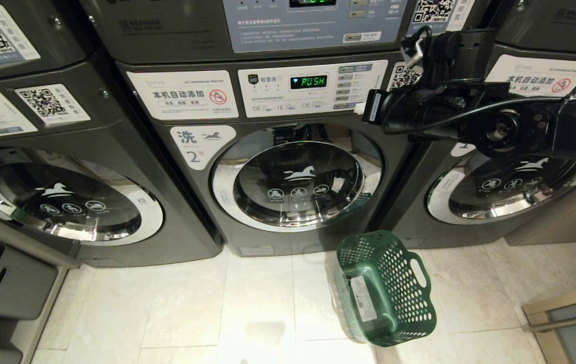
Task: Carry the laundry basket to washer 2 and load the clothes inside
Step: Press the washing machine switch
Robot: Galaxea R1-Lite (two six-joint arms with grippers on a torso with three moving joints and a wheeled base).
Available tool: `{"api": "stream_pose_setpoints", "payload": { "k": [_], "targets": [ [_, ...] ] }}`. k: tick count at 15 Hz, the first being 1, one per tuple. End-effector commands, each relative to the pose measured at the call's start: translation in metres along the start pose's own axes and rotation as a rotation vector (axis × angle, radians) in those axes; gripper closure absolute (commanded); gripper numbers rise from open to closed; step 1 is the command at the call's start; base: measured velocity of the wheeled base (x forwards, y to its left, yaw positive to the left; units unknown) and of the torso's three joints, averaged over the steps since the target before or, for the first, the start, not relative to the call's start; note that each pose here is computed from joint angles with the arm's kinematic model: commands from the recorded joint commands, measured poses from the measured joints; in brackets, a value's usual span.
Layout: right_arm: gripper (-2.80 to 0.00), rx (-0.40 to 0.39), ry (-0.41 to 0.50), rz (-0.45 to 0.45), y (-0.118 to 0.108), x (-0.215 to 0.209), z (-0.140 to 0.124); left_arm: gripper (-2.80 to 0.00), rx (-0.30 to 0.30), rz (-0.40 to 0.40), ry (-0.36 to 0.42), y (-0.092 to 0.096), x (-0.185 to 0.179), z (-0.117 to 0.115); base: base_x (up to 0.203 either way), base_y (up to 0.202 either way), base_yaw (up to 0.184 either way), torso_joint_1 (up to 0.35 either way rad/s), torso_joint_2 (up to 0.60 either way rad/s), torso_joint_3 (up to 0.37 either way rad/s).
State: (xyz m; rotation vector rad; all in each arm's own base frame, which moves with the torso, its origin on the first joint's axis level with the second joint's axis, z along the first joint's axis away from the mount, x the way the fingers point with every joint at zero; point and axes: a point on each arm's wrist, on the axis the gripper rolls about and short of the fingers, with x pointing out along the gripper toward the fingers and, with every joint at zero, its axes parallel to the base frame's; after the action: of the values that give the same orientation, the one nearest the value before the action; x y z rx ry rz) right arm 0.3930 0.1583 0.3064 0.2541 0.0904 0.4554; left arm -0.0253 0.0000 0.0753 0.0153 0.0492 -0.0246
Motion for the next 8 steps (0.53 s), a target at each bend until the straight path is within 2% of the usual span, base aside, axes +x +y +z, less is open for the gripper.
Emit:
{"api": "stream_pose_setpoints", "payload": {
  "k": [1,8],
  "targets": [
    [0.00,0.015,0.000,0.001,-0.003,0.013,-0.006,0.00,0.000,0.000,0.003,0.000,0.000,0.000,0.000,0.000,0.000,0.000,0.00,0.000],
    [0.00,0.031,0.001,-0.012,-0.006,0.027,-0.014,0.00,0.000,-0.001,0.001,0.000,0.000,0.000,0.000,0.000,0.000,0.000,0.00,0.000]
  ]
}}
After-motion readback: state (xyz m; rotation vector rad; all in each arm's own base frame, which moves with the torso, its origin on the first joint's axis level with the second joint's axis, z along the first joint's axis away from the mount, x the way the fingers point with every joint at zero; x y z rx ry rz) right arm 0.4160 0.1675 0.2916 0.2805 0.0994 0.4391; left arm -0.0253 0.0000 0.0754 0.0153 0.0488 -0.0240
